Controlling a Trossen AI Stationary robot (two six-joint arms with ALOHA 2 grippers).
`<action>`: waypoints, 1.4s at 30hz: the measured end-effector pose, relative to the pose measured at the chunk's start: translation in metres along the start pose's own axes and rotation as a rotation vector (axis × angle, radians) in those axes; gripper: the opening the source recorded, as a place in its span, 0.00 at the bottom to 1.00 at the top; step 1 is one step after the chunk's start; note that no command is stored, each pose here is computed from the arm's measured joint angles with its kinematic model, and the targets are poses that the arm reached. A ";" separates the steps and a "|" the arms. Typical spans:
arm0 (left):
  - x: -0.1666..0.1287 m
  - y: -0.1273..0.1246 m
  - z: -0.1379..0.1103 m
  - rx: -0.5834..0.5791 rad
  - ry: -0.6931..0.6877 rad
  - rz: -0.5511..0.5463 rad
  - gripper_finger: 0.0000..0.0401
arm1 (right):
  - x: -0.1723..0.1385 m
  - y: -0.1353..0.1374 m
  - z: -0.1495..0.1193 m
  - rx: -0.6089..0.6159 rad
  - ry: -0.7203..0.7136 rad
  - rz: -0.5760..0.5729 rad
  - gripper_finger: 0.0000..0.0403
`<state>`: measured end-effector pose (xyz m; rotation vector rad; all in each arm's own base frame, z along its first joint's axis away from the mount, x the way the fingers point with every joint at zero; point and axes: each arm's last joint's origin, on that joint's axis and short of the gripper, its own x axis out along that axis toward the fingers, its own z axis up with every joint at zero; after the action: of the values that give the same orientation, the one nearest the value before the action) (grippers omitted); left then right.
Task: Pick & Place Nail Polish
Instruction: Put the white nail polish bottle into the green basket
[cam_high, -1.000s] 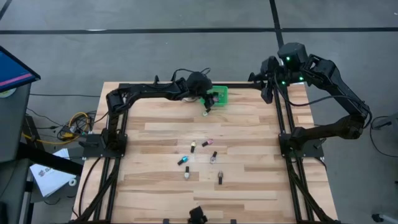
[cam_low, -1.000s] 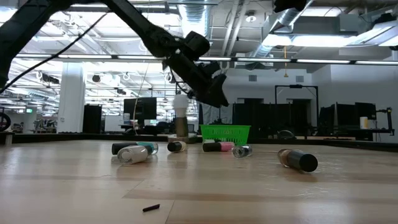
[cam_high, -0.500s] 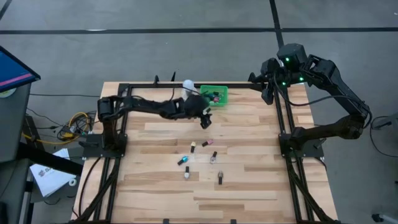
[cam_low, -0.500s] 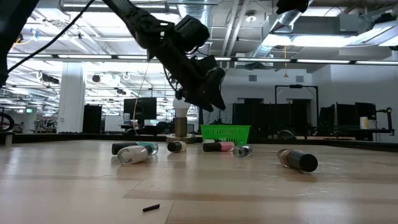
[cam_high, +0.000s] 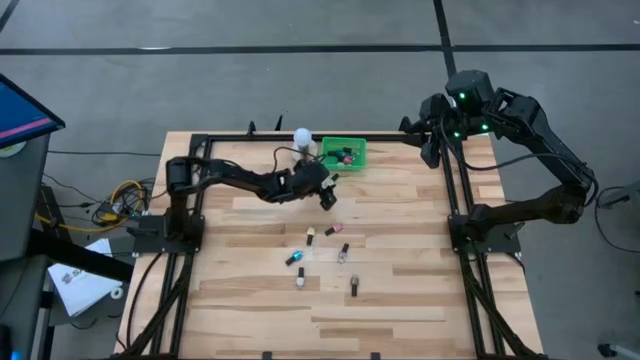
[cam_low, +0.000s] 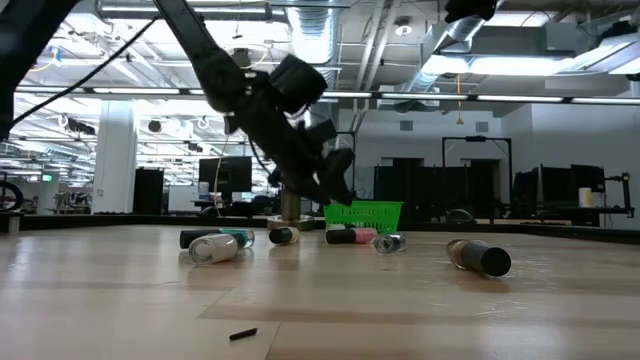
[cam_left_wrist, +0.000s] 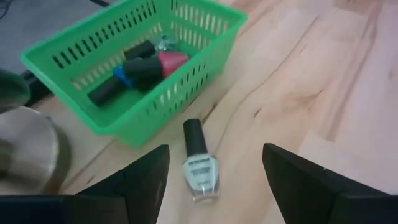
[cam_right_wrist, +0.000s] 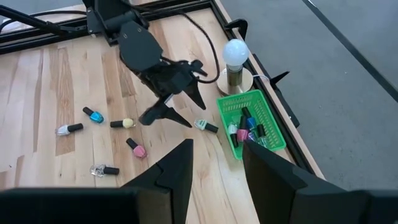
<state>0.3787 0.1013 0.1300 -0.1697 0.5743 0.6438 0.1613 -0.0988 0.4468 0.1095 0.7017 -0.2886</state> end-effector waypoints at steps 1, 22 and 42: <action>0.003 -0.001 -0.003 0.005 0.004 0.004 0.64 | 0.000 0.000 0.000 0.001 0.004 0.001 0.33; 0.020 -0.005 -0.022 0.016 0.008 0.035 0.64 | 0.000 0.001 -0.003 -0.001 0.031 0.008 0.33; 0.031 -0.004 -0.038 -0.038 0.047 0.060 0.26 | 0.000 0.002 -0.005 0.039 0.048 0.038 0.33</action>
<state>0.3840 0.1017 0.0812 -0.2044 0.6148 0.7112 0.1583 -0.0958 0.4431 0.1671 0.7409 -0.2636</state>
